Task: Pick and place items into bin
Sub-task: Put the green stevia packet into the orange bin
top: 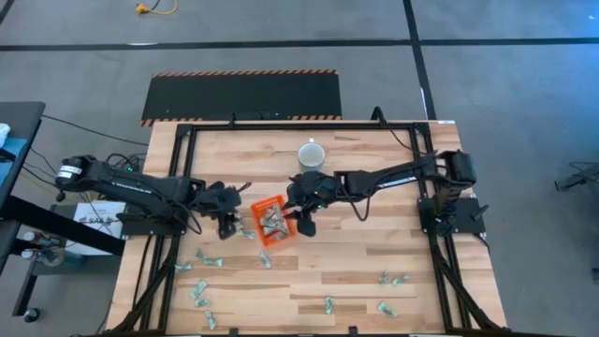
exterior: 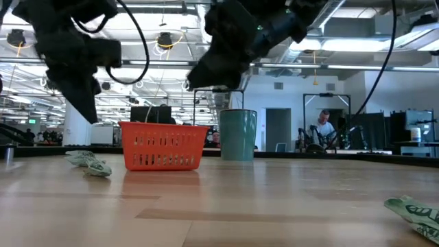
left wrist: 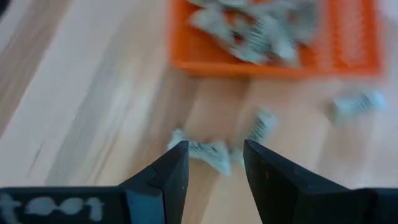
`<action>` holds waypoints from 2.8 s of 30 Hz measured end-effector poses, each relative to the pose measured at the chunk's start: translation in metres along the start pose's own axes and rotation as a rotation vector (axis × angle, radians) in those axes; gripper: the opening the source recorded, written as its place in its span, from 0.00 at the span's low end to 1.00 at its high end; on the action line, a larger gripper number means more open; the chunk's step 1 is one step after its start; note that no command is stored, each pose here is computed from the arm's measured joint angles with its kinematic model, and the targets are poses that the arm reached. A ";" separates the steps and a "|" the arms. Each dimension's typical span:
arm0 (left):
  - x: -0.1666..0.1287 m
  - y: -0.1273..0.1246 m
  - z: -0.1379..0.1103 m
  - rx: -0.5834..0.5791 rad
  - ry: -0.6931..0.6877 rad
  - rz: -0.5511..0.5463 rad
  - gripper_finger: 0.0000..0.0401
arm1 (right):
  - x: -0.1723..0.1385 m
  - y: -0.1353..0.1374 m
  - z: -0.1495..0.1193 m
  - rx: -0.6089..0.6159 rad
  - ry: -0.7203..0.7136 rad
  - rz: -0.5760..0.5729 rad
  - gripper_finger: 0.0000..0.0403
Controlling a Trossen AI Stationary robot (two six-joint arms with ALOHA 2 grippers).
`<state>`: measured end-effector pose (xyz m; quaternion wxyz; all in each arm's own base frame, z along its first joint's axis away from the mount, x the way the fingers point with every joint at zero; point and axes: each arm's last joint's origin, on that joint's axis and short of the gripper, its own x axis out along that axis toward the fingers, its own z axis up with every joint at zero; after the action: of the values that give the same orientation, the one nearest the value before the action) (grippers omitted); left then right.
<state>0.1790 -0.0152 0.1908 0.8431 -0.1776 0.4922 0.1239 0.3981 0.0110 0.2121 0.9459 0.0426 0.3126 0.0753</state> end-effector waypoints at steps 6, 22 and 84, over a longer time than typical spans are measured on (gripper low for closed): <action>0.020 0.000 -0.002 -0.313 0.075 0.094 0.35 | -0.029 0.007 0.000 0.001 0.109 -0.187 0.33; 0.065 -0.010 0.001 -0.514 0.201 0.047 0.35 | -0.069 0.016 0.004 -0.041 0.187 -0.274 0.33; 0.057 -0.008 0.006 -0.605 0.175 0.166 0.35 | -0.063 0.023 -0.004 -0.050 0.234 -0.259 0.33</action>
<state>0.2146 -0.0184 0.1451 0.6938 -0.3892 0.5163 0.3171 0.3429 0.0229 0.2485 0.9056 -0.0306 0.4216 -0.0351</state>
